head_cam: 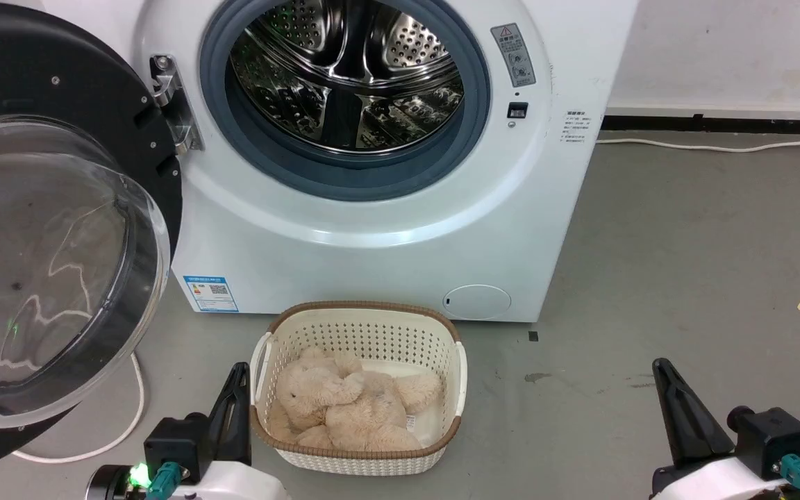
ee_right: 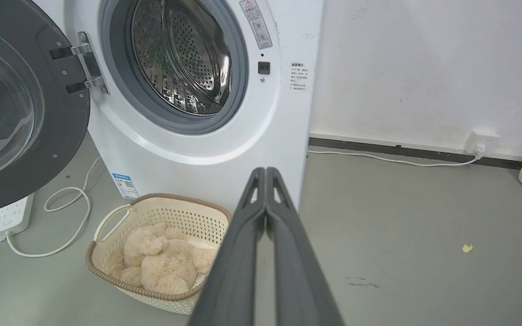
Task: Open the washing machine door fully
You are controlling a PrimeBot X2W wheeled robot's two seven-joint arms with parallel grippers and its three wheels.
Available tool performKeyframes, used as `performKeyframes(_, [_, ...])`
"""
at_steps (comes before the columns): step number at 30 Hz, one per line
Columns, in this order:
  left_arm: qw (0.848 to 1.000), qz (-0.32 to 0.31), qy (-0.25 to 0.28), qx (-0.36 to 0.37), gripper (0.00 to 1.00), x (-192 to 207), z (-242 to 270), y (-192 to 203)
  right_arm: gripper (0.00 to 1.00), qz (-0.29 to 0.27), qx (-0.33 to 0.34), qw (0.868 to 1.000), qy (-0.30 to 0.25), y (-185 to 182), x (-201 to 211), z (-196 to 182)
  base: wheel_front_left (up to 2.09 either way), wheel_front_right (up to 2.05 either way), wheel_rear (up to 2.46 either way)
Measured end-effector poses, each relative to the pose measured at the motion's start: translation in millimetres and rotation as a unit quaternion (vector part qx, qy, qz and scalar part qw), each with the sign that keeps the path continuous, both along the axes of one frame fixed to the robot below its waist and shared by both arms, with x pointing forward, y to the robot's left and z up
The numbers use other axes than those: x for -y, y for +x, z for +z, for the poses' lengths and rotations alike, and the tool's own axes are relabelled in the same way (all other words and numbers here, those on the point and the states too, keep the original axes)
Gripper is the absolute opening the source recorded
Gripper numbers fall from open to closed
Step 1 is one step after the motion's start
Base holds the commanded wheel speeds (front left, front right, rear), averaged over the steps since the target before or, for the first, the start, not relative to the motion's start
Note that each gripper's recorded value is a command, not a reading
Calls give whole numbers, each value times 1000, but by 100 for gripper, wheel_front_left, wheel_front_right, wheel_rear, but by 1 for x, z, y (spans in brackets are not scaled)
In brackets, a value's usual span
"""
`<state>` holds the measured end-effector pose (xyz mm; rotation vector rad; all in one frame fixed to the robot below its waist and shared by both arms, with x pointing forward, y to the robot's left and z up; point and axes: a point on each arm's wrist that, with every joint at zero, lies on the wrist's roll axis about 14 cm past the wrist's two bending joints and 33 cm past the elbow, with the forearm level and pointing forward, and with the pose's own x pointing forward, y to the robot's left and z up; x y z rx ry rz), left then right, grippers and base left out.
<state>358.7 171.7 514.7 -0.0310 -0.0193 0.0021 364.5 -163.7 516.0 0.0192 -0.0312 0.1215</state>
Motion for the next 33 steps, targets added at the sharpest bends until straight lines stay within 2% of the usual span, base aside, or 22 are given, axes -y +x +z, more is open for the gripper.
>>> performKeyframes(33, [1000,-2,22,-7,0,-2,5,7,0,2,-14,1000,-19,2,-1,3,0,0,0])
